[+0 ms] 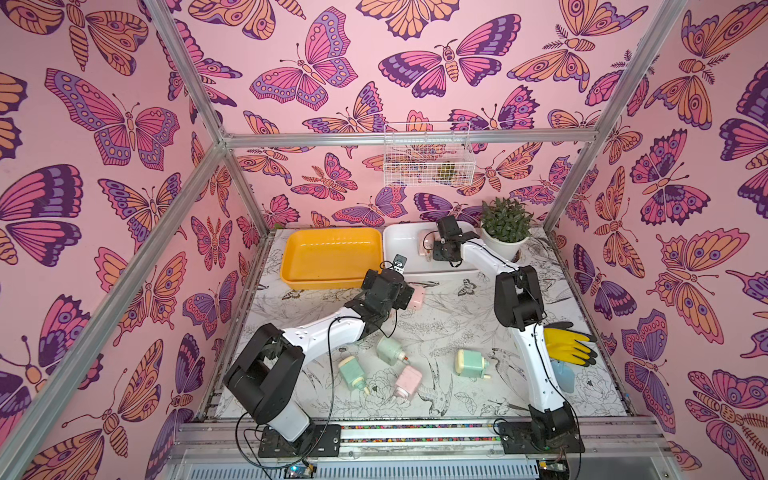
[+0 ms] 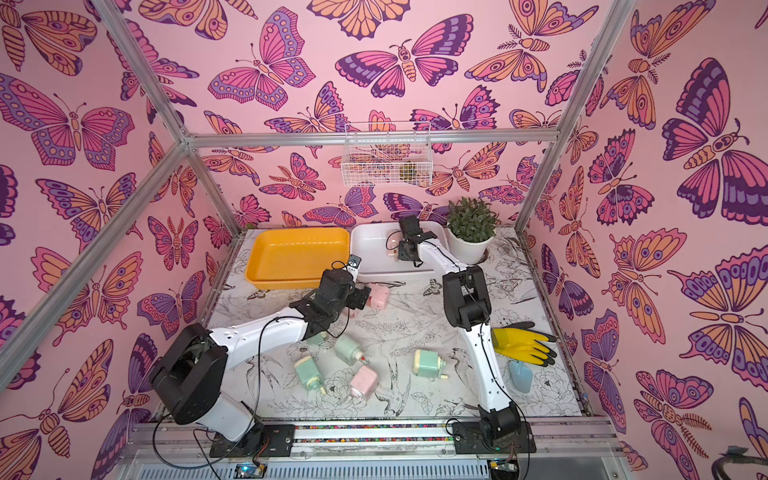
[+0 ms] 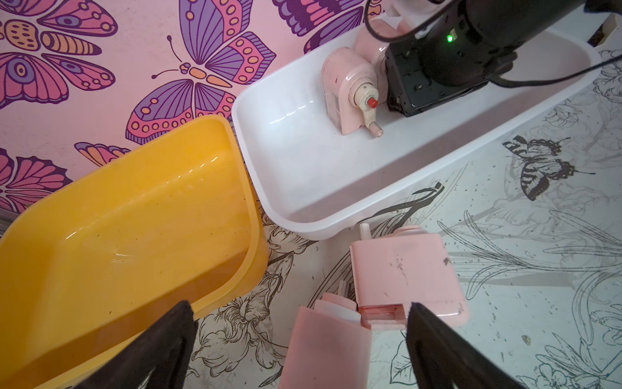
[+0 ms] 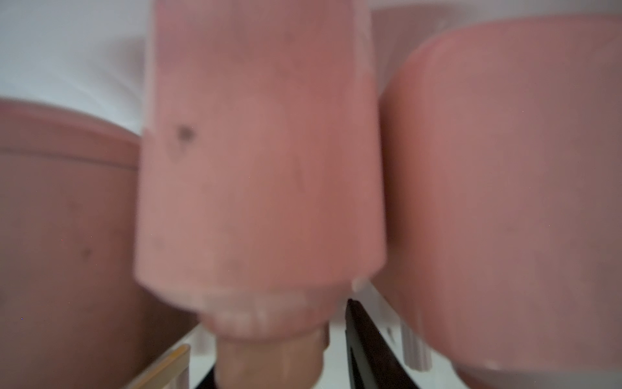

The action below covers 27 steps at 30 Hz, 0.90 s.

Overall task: Place the pencil sharpeners by color into the storage box
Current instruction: Adjust the pencil sharpener in the storage box.

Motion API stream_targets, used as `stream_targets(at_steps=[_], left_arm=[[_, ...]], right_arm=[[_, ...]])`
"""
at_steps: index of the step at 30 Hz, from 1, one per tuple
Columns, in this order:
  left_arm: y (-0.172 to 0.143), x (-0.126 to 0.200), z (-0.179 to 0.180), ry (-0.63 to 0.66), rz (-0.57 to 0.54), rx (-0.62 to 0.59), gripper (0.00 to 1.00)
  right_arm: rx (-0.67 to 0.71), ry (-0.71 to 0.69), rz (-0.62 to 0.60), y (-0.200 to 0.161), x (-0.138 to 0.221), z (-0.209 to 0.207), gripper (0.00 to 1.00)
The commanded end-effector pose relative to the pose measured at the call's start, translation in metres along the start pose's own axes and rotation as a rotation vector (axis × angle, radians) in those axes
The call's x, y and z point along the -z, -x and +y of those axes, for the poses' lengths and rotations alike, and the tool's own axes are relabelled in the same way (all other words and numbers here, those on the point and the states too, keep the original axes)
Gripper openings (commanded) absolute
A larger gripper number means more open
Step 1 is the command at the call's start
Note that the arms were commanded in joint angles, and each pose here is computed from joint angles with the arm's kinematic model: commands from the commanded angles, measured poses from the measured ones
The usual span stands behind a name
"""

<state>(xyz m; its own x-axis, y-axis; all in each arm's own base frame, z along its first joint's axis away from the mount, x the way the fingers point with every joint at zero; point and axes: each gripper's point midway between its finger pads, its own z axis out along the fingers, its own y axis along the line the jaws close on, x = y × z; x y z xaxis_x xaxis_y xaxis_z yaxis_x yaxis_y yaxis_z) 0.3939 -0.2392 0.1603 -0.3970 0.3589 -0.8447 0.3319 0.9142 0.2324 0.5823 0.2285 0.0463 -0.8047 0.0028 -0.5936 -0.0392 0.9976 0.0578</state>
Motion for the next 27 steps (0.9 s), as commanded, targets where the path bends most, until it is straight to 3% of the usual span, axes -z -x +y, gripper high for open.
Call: stream_targets(at_steps=[1,20,27], left_arm=[[-0.002,-0.004,0.005,0.021,0.01,0.0,1.0],[-0.002,-0.004,0.005,0.02,0.012,0.001,1.0],[-0.001,-0.004,0.003,0.01,0.008,0.006,1.0]], right_arm=[[-0.043,0.016,-0.106,0.036,0.022,0.006,0.41],[-0.026,0.022,-0.096,0.034,0.027,0.006,0.17],[-0.004,0.029,-0.097,0.03,0.041,0.003,0.16]])
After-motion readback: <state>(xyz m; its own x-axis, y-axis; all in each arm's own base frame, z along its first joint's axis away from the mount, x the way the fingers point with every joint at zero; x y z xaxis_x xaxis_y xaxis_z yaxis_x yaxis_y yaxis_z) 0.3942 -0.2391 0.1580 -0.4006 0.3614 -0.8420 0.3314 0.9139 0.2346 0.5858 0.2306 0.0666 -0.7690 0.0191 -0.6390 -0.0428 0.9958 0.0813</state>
